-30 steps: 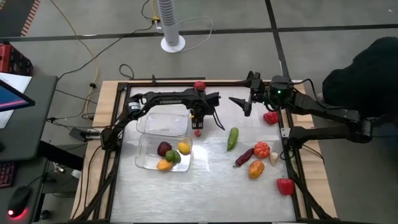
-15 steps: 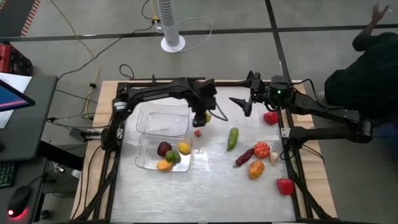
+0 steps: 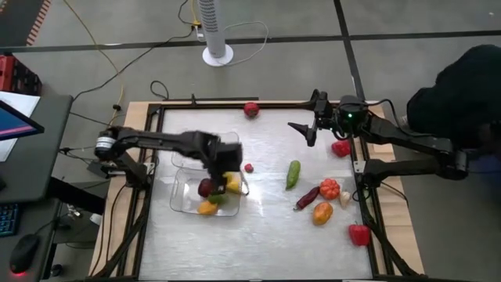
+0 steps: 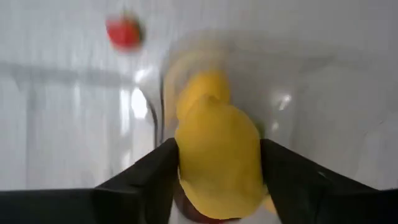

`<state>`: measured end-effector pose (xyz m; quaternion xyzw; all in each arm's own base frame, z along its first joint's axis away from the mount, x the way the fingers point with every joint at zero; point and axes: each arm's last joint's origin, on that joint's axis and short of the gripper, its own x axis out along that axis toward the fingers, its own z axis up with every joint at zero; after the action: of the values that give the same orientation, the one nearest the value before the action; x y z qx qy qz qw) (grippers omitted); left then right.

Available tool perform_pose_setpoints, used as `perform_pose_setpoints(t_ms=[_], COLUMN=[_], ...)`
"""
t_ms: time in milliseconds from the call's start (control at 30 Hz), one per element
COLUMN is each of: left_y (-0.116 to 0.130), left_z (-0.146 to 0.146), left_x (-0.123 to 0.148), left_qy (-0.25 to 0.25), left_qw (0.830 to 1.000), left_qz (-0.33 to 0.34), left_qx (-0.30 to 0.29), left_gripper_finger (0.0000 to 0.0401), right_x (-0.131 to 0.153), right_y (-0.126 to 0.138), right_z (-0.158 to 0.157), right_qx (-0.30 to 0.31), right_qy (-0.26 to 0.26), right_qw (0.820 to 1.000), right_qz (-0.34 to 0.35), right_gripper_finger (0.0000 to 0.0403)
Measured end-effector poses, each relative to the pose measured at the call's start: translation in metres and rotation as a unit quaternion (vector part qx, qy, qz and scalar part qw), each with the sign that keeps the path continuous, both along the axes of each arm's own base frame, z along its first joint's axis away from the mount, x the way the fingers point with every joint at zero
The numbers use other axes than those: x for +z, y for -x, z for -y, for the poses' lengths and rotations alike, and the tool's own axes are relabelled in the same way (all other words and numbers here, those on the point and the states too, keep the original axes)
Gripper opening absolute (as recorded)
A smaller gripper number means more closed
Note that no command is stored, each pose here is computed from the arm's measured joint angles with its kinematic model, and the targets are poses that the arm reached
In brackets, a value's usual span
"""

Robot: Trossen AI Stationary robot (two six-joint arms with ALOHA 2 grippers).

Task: Sort produce into baskets
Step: Put the yellow lemon into the bottom transparent bin, then put the green cucumber into the top transparent bin

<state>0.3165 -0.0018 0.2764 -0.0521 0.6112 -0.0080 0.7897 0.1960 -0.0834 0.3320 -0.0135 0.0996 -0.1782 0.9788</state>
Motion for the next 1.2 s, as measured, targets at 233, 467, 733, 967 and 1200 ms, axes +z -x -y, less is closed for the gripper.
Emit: perform_pose_setpoints(t_ms=[233, 467, 733, 967, 1200], left_y=[0.014, 0.022, 0.074, 0.106, 0.130], left_z=[0.018, 0.033, 0.018, 0.011, 0.009], left_x=[-0.018, -0.015, -0.023, -0.012, 0.009], left_qy=[-0.037, -0.112, -0.140, -0.177, -0.141], left_qw=[0.999, 0.988, 0.963, 0.911, 0.878], left_qz=[-0.028, 0.076, 0.208, 0.371, 0.457], left_qx=[0.008, -0.078, -0.093, -0.033, 0.016], left_gripper_finger=[0.0301, 0.0312, 0.0280, 0.0275, 0.0275], right_x=[-0.012, -0.024, -0.070, -0.103, -0.140], right_y=[-0.020, -0.036, -0.036, -0.044, -0.057], right_z=[0.006, -0.014, -0.047, -0.070, -0.094], right_qx=[0.006, 0.033, -0.112, -0.217, -0.277], right_qy=[-0.013, -0.024, -0.163, -0.297, -0.323], right_qw=[1.000, 0.998, 0.958, 0.899, 0.862], right_qz=[-0.007, -0.049, -0.208, -0.236, -0.276], right_gripper_finger=[0.0379, 0.0379, 0.0379, 0.0379, 0.0379])
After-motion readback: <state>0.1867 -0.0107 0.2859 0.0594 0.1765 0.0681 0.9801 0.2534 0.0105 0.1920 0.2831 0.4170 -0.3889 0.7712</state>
